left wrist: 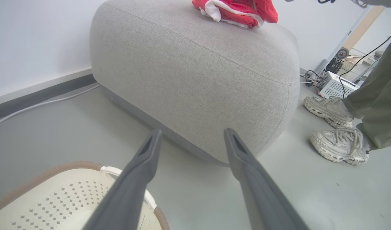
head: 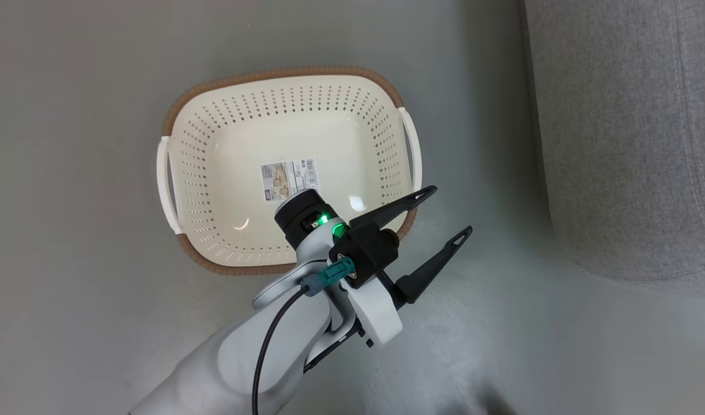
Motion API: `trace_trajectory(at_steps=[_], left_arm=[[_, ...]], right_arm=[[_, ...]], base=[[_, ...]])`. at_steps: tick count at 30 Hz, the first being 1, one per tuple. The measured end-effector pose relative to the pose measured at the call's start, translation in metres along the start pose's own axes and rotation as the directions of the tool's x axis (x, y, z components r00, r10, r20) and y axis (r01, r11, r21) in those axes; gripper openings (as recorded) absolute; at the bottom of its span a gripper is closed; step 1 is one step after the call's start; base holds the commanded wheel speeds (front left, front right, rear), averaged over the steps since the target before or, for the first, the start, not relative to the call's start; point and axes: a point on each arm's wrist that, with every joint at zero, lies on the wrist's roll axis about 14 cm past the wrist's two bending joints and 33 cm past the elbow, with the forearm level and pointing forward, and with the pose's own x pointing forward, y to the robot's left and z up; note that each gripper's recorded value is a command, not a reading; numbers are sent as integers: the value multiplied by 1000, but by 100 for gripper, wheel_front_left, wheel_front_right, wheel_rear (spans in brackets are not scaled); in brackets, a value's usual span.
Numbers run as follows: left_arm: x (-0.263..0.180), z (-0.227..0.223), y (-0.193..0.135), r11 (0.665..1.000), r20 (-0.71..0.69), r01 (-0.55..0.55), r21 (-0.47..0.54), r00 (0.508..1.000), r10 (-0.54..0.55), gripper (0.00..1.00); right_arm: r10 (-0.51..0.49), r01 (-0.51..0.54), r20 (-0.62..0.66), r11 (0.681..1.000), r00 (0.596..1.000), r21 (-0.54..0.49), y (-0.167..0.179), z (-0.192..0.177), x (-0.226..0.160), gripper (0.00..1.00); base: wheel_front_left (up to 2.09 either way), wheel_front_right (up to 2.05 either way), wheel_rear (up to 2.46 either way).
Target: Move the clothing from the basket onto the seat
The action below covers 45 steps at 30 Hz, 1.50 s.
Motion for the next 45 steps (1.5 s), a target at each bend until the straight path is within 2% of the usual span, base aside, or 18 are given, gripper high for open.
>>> trace_trajectory(at_steps=[1, 2, 3, 13, 17, 22, 25, 31, 36, 40, 45], left_arm=[[0, 5, 1, 1000, 11, -7, 6, 1000, 7, 100], [-1, 10, 2, 1000, 21, -14, 11, 1000, 14, 100], [-1, 15, 2, 1000, 31, -20, 16, 999, 19, 100], [-13, 53, -10, 996, 93, -59, 69, 994, 53, 100], [-21, 70, -13, 992, 127, -89, 93, 989, 77, 100], [-37, 83, -18, 985, 151, -138, 106, 981, 121, 100], [-48, 92, -18, 978, 170, -173, 115, 974, 152, 100], [-71, 106, -19, 961, 210, -248, 120, 953, 220, 100], [-97, 119, -14, 936, 257, -334, 110, 919, 298, 100], [-124, 130, -4, 900, 302, -423, 100, 875, 378, 100], [-164, 138, 14, 834, 347, -546, 78, 799, 491, 100]], right_arm=[[5, -5, -6, 1000, 1000, 8, 1, -3, -5, 43], [11, -11, -6, 1000, 1000, 15, 2, -4, -9, 80], [18, -18, -7, 1000, 1000, 23, 4, -5, -13, 100], [78, -78, 2, 993, 997, 92, 25, -3, -51, 100], [133, -132, 0, 986, 991, 99, 41, -2, -66, 100], [218, -217, 10, 965, 976, 149, 73, 2, -91, 100], [266, -270, 49, 949, 963, 161, 89, 16, -101, 100], [371, -392, 136, 901, 919, 189, 126, 48, -126, 100], [465, -496, 190, 848, 865, 185, 156, 67, -152, 100], [523, -564, 230, 805, 821, 184, 176, 83, -172, 100], [578, -624, 251, 760, 777, 180, 195, 90, -196, 100]], base=[[0, 0, 0], [0, 0, 0], [0, 0, 0], [0, 0, 0], [0, 0, 0], [0, 0, 0], [0, 0, 0], [0, 0, 0], [0, 0, 0], [0, 0, 0], [0, 0, 0]])
